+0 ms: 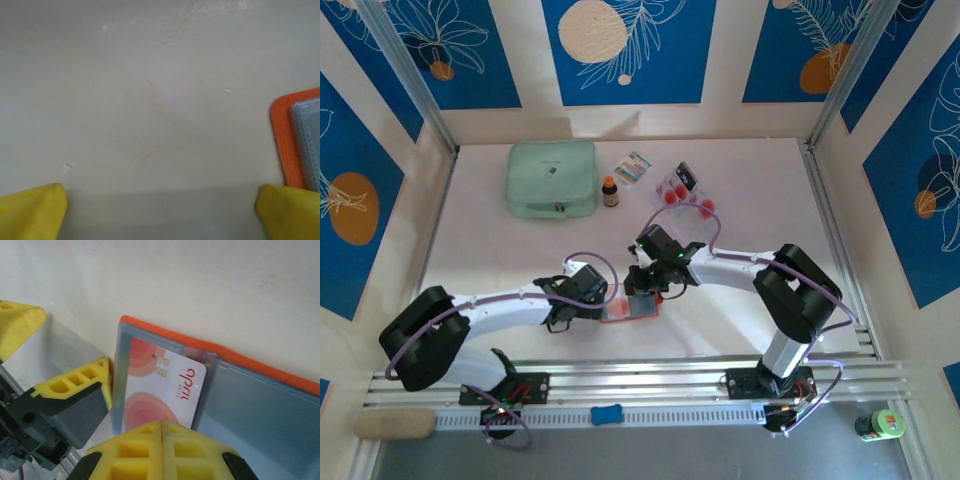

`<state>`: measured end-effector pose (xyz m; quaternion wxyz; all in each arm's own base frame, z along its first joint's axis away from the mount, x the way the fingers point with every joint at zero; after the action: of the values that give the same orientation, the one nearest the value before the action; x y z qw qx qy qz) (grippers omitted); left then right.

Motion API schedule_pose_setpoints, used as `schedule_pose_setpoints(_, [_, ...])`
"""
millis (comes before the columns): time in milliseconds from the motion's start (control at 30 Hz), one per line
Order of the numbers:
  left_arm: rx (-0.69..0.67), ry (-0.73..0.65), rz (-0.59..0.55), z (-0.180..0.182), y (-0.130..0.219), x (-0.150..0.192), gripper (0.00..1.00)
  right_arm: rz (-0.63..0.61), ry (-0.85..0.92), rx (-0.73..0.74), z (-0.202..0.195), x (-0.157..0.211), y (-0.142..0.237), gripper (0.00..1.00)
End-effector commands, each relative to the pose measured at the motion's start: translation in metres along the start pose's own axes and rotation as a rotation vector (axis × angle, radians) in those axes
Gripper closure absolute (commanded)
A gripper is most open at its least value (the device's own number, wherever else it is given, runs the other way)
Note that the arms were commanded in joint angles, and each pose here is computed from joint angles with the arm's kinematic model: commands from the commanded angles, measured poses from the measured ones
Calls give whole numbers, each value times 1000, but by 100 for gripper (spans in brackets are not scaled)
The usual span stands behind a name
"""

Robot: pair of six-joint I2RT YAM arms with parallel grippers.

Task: Put the credit cards into the card holder

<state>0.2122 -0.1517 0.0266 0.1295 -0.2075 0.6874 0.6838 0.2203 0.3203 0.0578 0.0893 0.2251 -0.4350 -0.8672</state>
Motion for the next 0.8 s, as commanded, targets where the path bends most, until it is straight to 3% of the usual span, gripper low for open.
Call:
schedule_pose_setpoints(0, [14,0,-4,-3,-8,0,0,55,-8,34,-12,14,-7,100])
schedule_pose_setpoints(767, [40,2,-8,-10,-9,-2,0,141,47,15,15,17,-33,100])
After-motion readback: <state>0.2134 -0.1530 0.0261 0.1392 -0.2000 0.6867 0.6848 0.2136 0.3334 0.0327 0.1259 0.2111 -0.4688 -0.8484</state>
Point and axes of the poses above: each hand's point on the last joint's axis, 136 mm out from that joint toward the fingers, its own y axis back along the fingers, its own z axis along the line the jaws close on, x = y × z, the point moved 1 cm from there along y, back along the fingers, and after that the axes turned 13 degrees about y, right-handed, at the moved point
